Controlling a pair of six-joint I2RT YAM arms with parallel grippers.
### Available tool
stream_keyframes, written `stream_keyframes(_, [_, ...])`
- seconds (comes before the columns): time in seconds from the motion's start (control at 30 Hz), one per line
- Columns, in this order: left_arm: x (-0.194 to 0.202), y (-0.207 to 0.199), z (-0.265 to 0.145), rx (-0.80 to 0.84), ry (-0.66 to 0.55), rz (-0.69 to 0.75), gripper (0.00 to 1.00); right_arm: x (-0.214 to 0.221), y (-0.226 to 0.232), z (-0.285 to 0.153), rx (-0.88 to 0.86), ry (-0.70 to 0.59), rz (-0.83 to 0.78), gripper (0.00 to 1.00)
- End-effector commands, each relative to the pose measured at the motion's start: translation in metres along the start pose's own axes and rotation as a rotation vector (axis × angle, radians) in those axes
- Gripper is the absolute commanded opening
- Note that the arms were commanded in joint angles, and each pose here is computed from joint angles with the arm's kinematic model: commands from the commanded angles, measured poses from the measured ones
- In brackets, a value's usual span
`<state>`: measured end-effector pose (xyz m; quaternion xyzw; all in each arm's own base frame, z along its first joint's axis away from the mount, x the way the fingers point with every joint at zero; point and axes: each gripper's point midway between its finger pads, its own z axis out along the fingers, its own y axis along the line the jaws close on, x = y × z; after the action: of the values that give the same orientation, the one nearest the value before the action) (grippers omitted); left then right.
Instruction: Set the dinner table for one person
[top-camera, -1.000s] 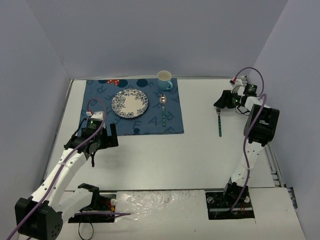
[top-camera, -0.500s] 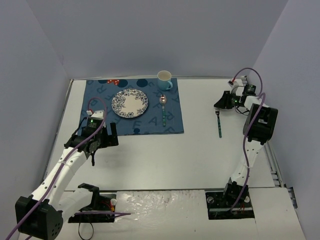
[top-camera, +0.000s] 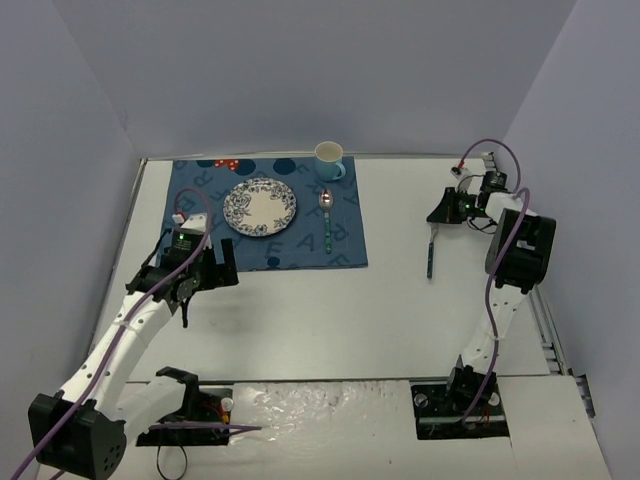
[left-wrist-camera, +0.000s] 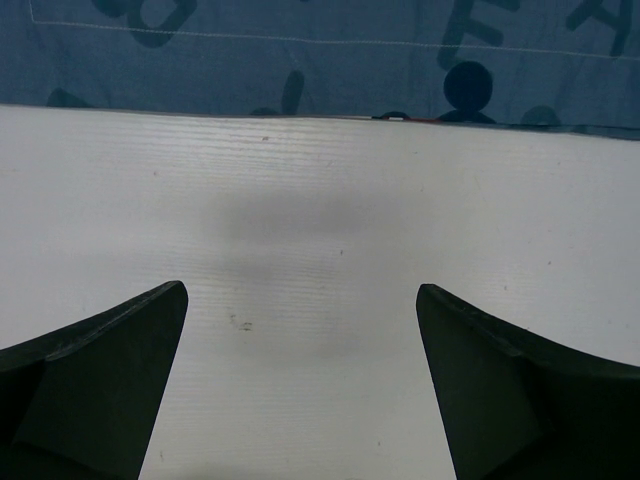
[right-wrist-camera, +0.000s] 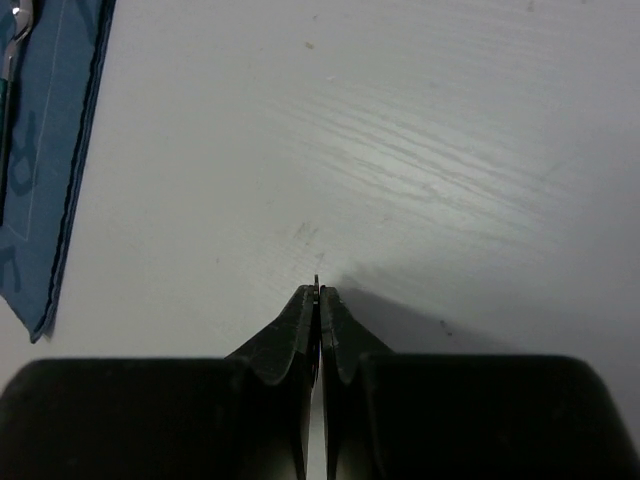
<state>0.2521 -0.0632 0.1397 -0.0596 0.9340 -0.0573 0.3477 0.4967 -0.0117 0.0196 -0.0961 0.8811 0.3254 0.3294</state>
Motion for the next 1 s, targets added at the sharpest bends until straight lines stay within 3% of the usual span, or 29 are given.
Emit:
stream_keyframes(0.0, [-0.041,-0.029,-0.016,0.095,-0.094,-0.007,0.97,-0.063,0.078,-0.018,0.019,-0.090,-0.107,0.00])
stream_keyframes(0.17, [-0.065,-0.068,-0.029,0.202,-0.128,-0.015,0.97,-0.106,0.158,-0.011,-0.010,-0.272,-0.172,0.00])
stream_keyframes(0.37, [-0.090,-0.118,-0.044,0.331,-0.159,-0.016,0.97,-0.132,0.272,0.002,-0.190,-0.485,-0.181,0.00])
stream_keyframes(0.5, [-0.102,-0.161,-0.055,0.437,-0.180,0.009,0.97,-0.123,0.355,0.020,-0.385,-0.538,-0.181,0.00])
stream_keyframes(0.77, [-0.100,-0.205,-0.052,0.505,-0.168,0.068,0.97,-0.115,0.428,0.028,-0.565,-0.600,-0.172,0.00])
stream_keyframes(0.97, [-0.096,-0.216,-0.041,0.521,-0.148,0.078,0.88,-0.111,0.453,0.025,-0.662,-0.609,-0.169,0.00])
